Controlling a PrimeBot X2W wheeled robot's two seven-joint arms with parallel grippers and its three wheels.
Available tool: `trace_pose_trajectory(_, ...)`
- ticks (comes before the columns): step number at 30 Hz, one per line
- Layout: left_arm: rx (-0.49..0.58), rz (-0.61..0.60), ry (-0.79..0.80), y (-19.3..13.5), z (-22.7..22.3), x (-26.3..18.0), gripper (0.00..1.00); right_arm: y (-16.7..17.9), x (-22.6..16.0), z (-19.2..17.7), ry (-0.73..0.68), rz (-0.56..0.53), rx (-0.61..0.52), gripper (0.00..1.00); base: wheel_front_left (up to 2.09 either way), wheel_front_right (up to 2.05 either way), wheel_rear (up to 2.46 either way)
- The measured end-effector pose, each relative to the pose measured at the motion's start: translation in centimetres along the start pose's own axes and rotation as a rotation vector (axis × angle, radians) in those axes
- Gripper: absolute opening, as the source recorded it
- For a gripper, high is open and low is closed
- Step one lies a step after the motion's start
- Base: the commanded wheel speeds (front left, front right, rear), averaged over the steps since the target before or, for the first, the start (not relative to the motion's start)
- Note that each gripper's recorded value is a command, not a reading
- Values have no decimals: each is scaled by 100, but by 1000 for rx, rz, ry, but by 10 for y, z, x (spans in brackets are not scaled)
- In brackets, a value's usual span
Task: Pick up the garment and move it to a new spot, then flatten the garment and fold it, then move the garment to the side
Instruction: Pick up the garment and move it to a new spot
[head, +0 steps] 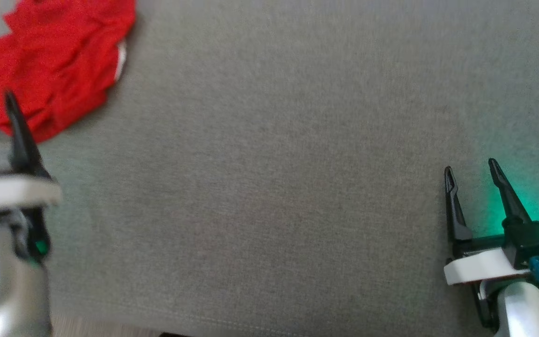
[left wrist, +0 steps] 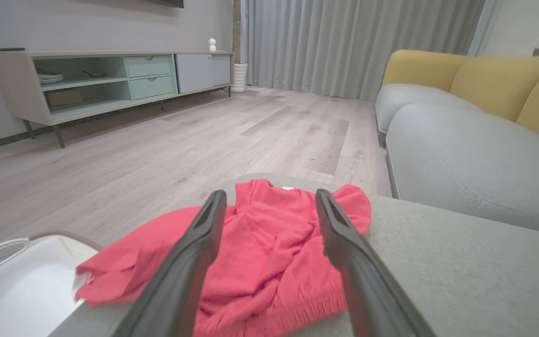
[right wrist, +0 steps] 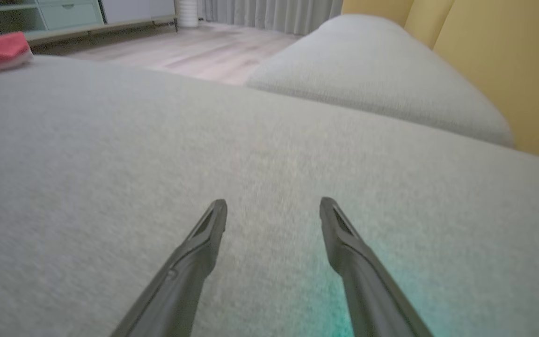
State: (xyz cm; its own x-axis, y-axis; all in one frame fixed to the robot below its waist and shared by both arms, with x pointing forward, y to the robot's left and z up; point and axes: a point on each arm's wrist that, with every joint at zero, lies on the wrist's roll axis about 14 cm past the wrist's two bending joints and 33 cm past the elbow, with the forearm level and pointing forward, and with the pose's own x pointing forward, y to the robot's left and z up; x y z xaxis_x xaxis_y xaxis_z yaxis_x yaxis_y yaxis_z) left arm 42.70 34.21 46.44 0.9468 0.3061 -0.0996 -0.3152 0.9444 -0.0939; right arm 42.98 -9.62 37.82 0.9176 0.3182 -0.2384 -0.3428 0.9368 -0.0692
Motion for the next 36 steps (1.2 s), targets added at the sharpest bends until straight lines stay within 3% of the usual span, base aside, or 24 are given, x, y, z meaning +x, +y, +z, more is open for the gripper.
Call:
trace_pose_trajectory(6, 21, 1, 189, -5, -42, 68, 100, -3, 12, -22, 27, 3, -9, 100, 0, 0, 0)
trace_pose_trajectory(12, -18, 38, 437, -10, -111, 79, 100, -9, 13, -24, 22, -12, -20, 100, 0, 0, 0)
trace_pose_trajectory(16, -17, 38, 503, -14, -121, 85, 100, -17, 9, -23, 21, -38, -28, 100, 0, 0, 0)
trace_pose_trajectory(17, -13, 35, 516, -15, -121, 86, 60, -20, 8, -22, 21, -45, -29, 100, 0, 0, 0)
trace_pose_trajectory(18, -13, 35, 516, -15, -121, 86, 0, -20, 8, -22, 21, -45, -29, 100, 0, 0, 0)
trace_pose_trajectory(25, -5, -38, 496, -35, -103, 86, 0, -27, -1, -19, 29, -73, -9, 100, 0, 0, 0)
trace_pose_trajectory(32, 36, -206, 275, -71, -22, 95, 0, -21, -15, -7, 15, -73, 40, 100, 0, 0, 0)
trace_pose_trajectory(36, 13, -346, 205, -113, 9, 76, 0, -21, -26, 10, -26, -84, 68, 100, 0, 0, 0)
